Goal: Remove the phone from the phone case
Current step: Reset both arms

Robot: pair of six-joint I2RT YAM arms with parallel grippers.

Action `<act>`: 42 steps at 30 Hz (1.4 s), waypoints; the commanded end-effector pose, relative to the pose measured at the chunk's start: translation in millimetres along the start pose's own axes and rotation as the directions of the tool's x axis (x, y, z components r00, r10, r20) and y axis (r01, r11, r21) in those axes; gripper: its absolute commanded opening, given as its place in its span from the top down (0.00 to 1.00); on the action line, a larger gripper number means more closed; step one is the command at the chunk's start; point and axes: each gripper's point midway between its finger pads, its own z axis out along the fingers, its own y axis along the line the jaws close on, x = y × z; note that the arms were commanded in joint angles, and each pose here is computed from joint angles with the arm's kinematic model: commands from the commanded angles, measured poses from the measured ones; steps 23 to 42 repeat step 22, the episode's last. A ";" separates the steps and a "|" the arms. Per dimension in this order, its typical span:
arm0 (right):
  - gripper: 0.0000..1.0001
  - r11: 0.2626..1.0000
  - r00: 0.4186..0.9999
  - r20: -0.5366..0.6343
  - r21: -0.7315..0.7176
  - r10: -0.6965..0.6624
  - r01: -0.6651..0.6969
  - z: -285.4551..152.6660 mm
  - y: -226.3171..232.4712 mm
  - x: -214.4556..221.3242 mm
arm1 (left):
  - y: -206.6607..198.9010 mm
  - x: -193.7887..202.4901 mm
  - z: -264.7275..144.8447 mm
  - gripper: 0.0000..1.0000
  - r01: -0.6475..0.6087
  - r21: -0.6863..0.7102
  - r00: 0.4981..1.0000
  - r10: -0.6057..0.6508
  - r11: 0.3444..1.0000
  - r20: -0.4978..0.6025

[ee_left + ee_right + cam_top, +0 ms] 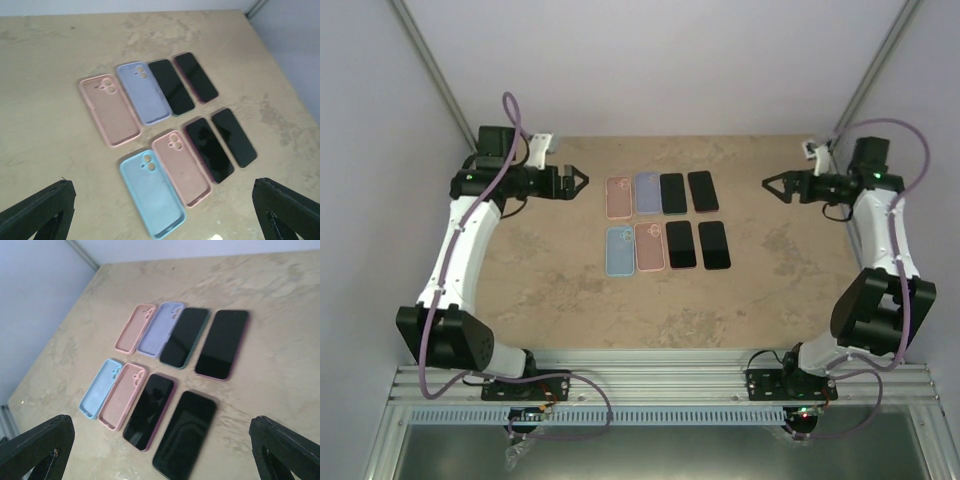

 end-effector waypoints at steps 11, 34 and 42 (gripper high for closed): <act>0.02 0.991 0.993 0.107 0.133 -0.041 0.026 -60.0 -38.8 36.3 | 121.1 63.2 -36.0 0.01 0.192 -0.252 0.981 -0.194 0.949 0.016; 0.02 0.984 0.993 0.105 0.173 -0.055 0.036 -51.2 -51.7 57.9 | 157.6 80.8 -38.6 0.00 0.293 -0.274 0.956 -0.288 0.916 0.058; 0.02 0.984 0.993 0.105 0.173 -0.055 0.036 -51.2 -51.7 57.9 | 157.6 80.8 -38.6 0.00 0.293 -0.274 0.956 -0.288 0.916 0.058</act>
